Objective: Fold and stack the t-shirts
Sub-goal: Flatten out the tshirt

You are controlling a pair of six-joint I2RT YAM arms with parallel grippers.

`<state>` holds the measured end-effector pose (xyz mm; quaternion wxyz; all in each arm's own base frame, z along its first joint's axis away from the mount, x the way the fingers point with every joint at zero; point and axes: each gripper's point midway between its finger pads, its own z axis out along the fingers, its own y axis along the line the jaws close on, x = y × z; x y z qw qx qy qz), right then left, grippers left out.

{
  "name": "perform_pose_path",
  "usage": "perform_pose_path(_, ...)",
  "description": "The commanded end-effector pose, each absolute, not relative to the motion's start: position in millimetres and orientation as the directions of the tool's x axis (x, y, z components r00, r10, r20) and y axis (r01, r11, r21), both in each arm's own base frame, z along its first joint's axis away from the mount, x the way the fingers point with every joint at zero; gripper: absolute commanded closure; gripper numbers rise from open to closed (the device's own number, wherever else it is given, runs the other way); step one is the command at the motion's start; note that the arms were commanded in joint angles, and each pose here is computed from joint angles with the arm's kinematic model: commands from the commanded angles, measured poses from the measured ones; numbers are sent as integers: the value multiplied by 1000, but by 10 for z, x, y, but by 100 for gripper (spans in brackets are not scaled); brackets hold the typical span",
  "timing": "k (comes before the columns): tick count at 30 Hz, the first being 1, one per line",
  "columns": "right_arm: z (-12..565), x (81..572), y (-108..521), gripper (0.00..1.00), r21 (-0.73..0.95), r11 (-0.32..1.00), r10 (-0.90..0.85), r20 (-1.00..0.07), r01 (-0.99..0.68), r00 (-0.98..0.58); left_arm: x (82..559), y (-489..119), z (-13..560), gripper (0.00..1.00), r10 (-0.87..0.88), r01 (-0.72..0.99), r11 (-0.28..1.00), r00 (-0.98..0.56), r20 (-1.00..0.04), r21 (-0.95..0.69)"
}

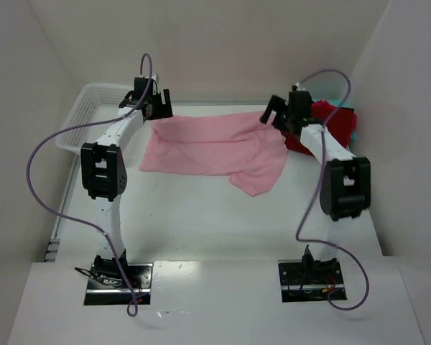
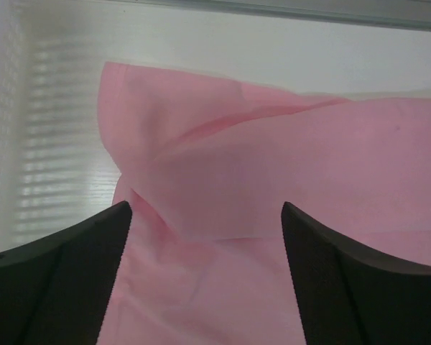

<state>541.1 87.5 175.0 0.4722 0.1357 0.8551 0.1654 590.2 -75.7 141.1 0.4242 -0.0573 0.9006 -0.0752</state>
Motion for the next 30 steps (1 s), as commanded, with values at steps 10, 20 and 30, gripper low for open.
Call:
perform_pose_path(10, 1366, 3418, 745, 12, 491, 777, 613, -449, 394, -650, 5244, -883, 2212, 0, -166, 87, 963, -557, -814, -255)
perform_pose_path(20, 751, 3383, 696, 13, 407, 790, 605, -402, 459, -687, 4902, -950, 1777, 0, -161, 94, 952, -659, -735, -293)
perform_pose_path(30, 318, 3437, 764, 24, 340, 805, 589, -357, 486, -725, 4847, -924, 1669, 0, -151, 85, 956, -679, -719, -280)
